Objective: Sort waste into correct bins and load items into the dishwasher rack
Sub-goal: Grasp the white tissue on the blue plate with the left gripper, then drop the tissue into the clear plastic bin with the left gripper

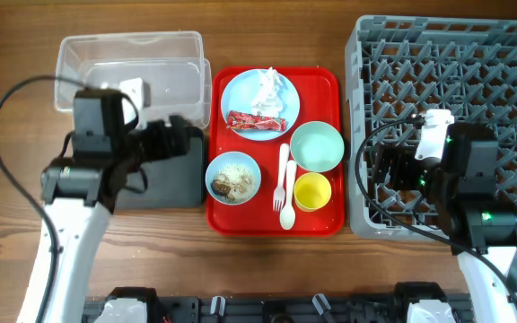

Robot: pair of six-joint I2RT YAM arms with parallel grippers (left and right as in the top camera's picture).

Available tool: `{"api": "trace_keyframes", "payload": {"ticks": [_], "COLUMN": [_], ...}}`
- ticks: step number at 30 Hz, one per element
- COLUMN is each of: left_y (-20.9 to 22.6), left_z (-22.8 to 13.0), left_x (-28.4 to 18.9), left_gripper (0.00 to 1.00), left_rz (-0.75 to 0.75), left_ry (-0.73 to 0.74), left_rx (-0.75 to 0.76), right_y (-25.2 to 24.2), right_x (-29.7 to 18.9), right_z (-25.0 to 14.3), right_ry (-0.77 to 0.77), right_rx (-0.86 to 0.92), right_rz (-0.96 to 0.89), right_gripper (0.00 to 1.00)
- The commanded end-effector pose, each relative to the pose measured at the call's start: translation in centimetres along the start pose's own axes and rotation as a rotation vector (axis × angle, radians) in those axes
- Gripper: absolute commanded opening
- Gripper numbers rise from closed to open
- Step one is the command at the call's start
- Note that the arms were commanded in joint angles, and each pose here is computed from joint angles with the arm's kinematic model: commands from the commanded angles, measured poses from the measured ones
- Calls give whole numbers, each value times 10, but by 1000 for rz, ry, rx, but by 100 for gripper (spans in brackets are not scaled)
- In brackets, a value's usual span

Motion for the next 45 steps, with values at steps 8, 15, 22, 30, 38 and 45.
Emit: {"api": "trace_keyframes", "payload": {"ticks": [8,15,22,30,38,45], "left_y": [-112,-125,-105,-126,-74,-6], "left_z": [49,4,-29,30,97,108], "left_x": [125,227,268,189,109,110], "left_gripper": [100,100,60,4,4,24], "left_rz": [-140,-170,-126,-118,45,180], "left_ry": [-55,17,121,-64,-252,-201], "left_rx": [354,406,402,398,290,178], "right_y": [3,3,3,3,3,3], "right_x": [-5,-4,-4,-4,-4,-4], "right_z": [7,4,4,3,3,3], "right_ry": [-20,-2,0,5,3,2], "right_rx": [-4,-1,0,0,-1,-1], "right_rz": [17,17,17,17,17,17], "right_gripper": [100,100,100,100,100,100]}}
Point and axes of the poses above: each gripper's point midway between its finger pads, its own x axis out along the fingers, its own y axis along the line the jaws close on, z = x × y, the point moved 5 cm from there along -x, back along the fingers, and after that the axes turned 5 degrees about -x, right-handed, at the moved point
